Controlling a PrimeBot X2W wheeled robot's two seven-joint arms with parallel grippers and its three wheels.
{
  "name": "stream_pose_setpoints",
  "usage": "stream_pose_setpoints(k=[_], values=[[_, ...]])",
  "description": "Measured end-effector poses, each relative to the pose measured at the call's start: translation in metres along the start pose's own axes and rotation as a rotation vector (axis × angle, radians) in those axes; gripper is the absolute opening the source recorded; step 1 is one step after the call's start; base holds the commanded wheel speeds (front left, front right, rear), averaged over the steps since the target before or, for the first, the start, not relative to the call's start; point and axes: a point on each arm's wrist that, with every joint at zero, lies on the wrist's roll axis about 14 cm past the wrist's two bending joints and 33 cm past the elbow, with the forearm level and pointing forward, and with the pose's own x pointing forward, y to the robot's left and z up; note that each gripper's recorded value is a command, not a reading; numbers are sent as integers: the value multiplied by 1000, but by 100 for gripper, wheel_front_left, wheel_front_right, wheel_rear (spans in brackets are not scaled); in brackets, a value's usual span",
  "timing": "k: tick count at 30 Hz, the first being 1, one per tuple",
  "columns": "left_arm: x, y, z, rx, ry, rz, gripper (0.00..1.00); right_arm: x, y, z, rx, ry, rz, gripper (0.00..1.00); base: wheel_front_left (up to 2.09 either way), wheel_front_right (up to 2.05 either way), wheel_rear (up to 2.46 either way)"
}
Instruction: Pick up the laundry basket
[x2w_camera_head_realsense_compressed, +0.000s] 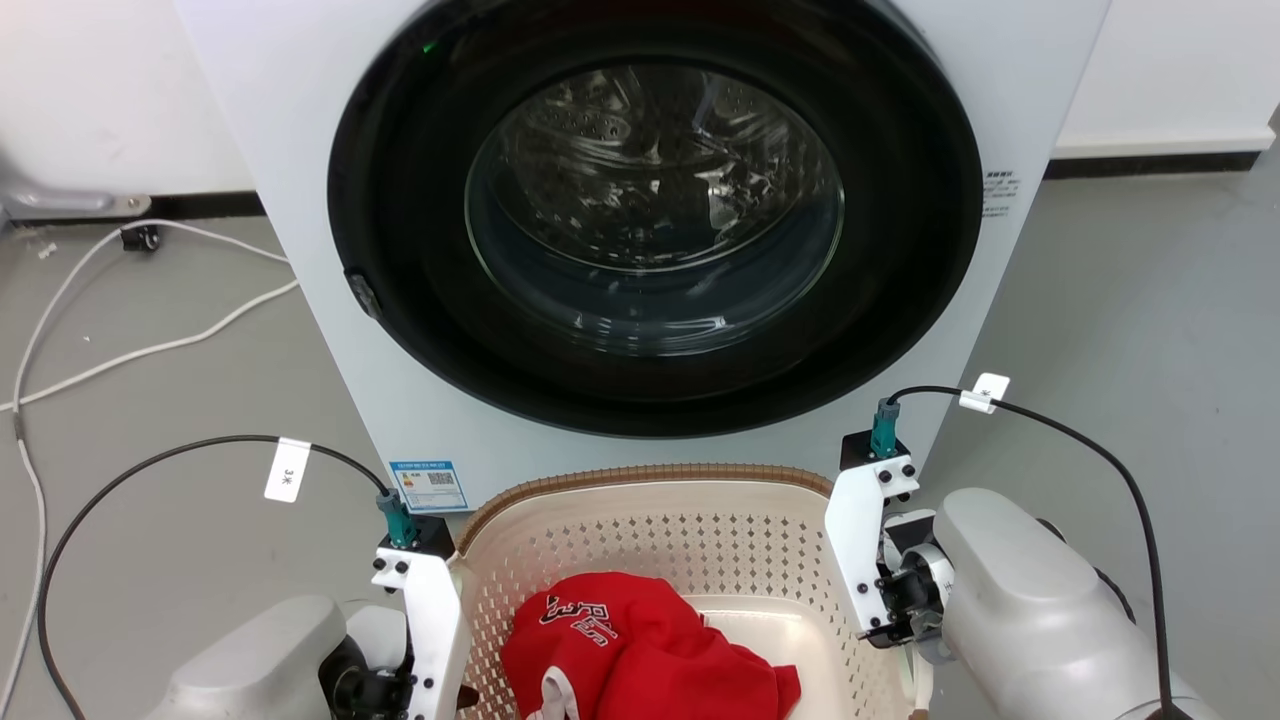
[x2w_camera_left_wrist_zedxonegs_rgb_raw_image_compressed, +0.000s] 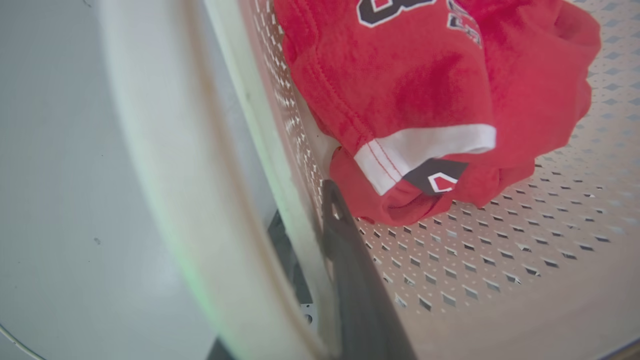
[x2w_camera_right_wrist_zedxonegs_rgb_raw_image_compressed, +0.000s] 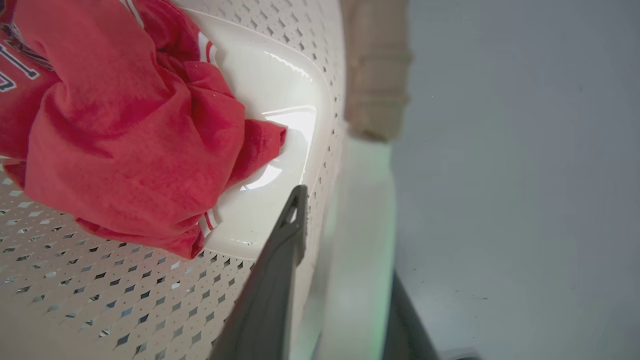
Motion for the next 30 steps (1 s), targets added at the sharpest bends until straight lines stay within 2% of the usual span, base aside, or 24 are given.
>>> stream_pose_setpoints(k=[17,30], values=[[-2,-4,-6,-28,15,6,0,-8,1,-2,1,-32,-7,0,0,0,0],[-4,0,5,-13,-37,31,0,-7,0,2,11,-67,-3,0,0,0,0]])
